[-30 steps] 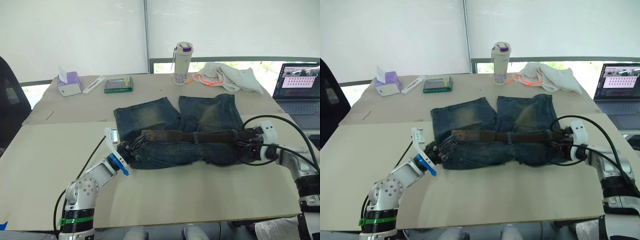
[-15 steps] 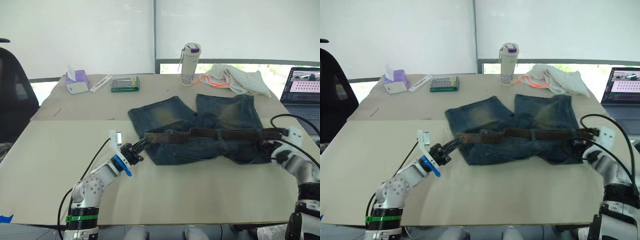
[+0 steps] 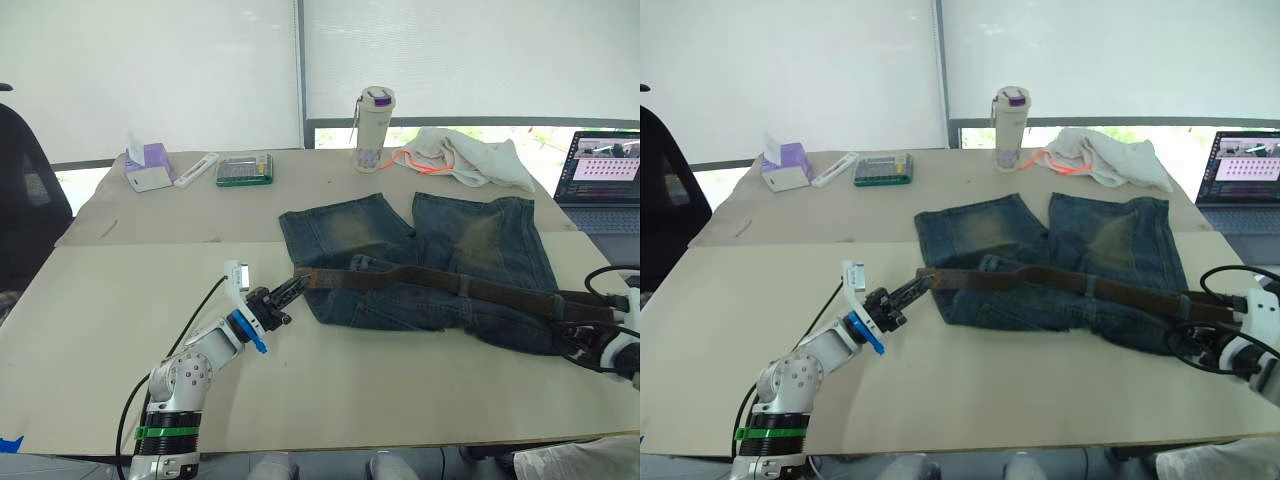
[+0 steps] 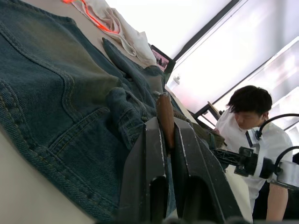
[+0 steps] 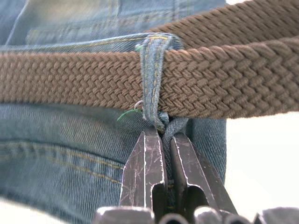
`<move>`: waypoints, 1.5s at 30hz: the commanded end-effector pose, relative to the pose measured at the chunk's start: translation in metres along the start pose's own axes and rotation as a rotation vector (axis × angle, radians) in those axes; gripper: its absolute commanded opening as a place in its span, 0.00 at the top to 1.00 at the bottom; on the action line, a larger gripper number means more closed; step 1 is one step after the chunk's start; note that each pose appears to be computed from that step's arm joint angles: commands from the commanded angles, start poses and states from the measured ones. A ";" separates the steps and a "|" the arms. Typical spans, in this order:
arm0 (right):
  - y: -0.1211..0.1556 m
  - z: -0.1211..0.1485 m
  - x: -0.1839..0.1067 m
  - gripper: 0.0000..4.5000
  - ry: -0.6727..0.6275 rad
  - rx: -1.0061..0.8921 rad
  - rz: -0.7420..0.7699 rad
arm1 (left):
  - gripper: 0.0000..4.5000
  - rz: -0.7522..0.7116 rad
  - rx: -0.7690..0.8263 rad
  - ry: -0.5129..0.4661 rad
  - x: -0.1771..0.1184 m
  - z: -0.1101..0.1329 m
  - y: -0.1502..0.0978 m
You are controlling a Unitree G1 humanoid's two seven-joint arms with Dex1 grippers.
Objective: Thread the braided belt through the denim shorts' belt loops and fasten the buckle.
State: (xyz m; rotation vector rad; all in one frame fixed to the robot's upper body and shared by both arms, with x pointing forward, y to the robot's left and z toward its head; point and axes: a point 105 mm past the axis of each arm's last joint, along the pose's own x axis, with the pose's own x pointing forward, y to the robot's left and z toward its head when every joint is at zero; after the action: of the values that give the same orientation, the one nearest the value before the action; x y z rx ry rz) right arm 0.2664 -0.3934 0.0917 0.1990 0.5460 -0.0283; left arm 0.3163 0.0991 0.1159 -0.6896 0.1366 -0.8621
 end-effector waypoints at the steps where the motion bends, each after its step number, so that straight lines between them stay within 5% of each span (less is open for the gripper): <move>1: -0.036 0.031 -0.016 0.99 -0.108 -0.058 -0.158 | 1.00 -0.023 0.025 -0.008 0.000 0.007 -0.004; 7: -0.019 0.056 -0.013 0.99 -0.204 -0.152 -0.058 | 1.00 -0.035 0.020 -0.006 0.002 0.005 -0.007; 13: 0.024 0.056 -0.028 0.52 -0.182 -0.134 0.238 | 1.00 -0.091 -0.011 0.001 0.006 0.000 -0.020; 20: 0.037 0.048 -0.048 0.03 -0.138 -0.053 0.359 | 1.00 -0.170 -0.047 0.004 0.013 0.000 -0.038; 23: 0.048 0.046 -0.054 0.03 -0.133 -0.030 0.422 | 1.00 -0.217 -0.061 0.006 0.020 0.002 -0.049; 26: 0.016 0.053 -0.049 0.03 -0.191 -0.035 0.240 | 1.00 -0.226 -0.062 0.016 0.025 0.000 -0.052; 35: -0.013 0.046 -0.058 0.03 -0.168 -0.055 0.134 | 1.00 -0.226 -0.053 0.025 0.026 0.001 -0.051; 43: 0.089 0.048 -0.059 0.03 -0.184 0.008 0.597 | 1.00 -0.258 -0.065 0.019 0.033 0.003 -0.059; 45: 0.140 0.030 -0.046 0.03 -0.133 0.056 0.767 | 1.00 -0.271 -0.077 0.015 0.038 0.004 -0.065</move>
State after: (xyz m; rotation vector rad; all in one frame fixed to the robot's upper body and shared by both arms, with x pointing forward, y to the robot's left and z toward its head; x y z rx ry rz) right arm 0.2520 -0.3069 0.1633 0.4028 0.3063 0.5331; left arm 0.3026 0.0498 0.1473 -0.7855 0.1331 -1.0812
